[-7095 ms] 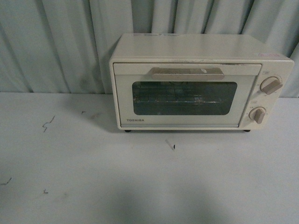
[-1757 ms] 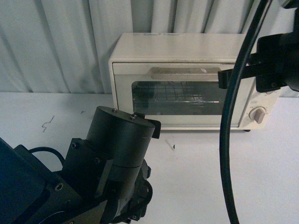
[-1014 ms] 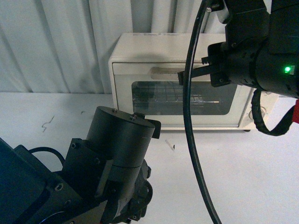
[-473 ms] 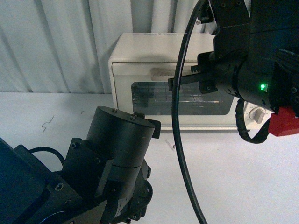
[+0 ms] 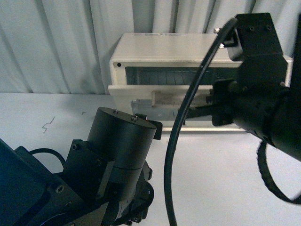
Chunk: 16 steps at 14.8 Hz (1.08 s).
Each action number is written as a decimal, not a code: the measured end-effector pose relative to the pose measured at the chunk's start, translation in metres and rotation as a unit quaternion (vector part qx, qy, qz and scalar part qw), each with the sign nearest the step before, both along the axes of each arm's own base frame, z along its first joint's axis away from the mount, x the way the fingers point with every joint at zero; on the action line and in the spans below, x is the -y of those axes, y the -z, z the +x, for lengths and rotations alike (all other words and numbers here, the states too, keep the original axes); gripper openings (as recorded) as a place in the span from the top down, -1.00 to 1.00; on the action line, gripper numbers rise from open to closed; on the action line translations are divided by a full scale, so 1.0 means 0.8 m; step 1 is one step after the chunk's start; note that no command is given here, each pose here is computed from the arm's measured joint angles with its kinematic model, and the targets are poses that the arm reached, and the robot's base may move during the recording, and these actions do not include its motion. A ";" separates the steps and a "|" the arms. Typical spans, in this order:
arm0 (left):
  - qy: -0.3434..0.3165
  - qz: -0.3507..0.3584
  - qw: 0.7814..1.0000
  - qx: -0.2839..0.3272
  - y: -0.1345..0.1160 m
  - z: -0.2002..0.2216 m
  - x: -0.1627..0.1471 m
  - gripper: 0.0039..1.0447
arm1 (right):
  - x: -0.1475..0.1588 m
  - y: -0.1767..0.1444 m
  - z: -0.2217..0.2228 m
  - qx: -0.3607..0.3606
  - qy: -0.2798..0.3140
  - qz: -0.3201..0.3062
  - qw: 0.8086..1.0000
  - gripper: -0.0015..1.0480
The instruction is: Open oven
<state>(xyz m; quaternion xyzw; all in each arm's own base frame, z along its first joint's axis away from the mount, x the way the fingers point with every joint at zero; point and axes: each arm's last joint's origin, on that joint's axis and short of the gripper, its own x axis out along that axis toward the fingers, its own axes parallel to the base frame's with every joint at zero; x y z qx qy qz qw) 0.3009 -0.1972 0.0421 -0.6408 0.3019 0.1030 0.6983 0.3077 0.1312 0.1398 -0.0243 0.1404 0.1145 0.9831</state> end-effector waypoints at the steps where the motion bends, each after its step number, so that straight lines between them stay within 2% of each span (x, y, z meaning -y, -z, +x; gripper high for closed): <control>1: 0.000 0.000 1.000 0.000 0.000 0.000 0.000 -0.88 | 0.009 0.000 -0.017 -0.005 -0.001 -0.002 1.000 0.96; 5: 0.000 0.000 1.000 0.000 0.000 0.000 0.000 -0.88 | 0.072 -0.053 -0.087 0.031 0.028 -0.017 0.999 0.96; 7: 0.000 0.000 1.000 0.000 0.000 0.000 0.000 -0.88 | 0.111 -0.060 -0.140 0.005 0.050 -0.030 0.998 0.96; 8: 0.000 0.000 1.000 0.000 0.000 0.000 0.000 -0.88 | 0.130 -0.060 -0.168 -0.019 0.062 -0.025 0.998 0.87; 11: 0.000 0.001 1.000 -0.001 0.000 0.000 0.000 -0.88 | 0.177 -0.066 -0.251 -0.065 0.125 0.057 0.988 0.29; 12: 0.000 0.001 1.000 -0.001 0.000 0.000 0.000 -0.88 | 0.173 -0.048 -0.259 -0.107 0.122 0.055 0.985 0.11; 13: 0.002 0.001 1.000 -0.001 0.001 -0.001 0.001 -0.88 | 0.163 -0.026 -0.263 -0.172 0.095 0.040 0.980 -0.06; 14: 0.002 0.000 1.000 -0.001 0.000 -0.001 0.001 -0.88 | 0.156 -0.014 -0.264 -0.204 0.074 0.024 0.976 -0.23; 15: 0.002 0.000 1.000 -0.001 0.000 -0.001 0.001 -0.88 | 0.156 -0.015 -0.263 -0.197 0.076 0.024 0.977 -0.42; 16: 0.002 0.000 1.000 0.000 0.000 -0.001 0.001 -0.88 | 0.159 -0.020 -0.259 -0.126 0.096 0.024 0.987 -0.44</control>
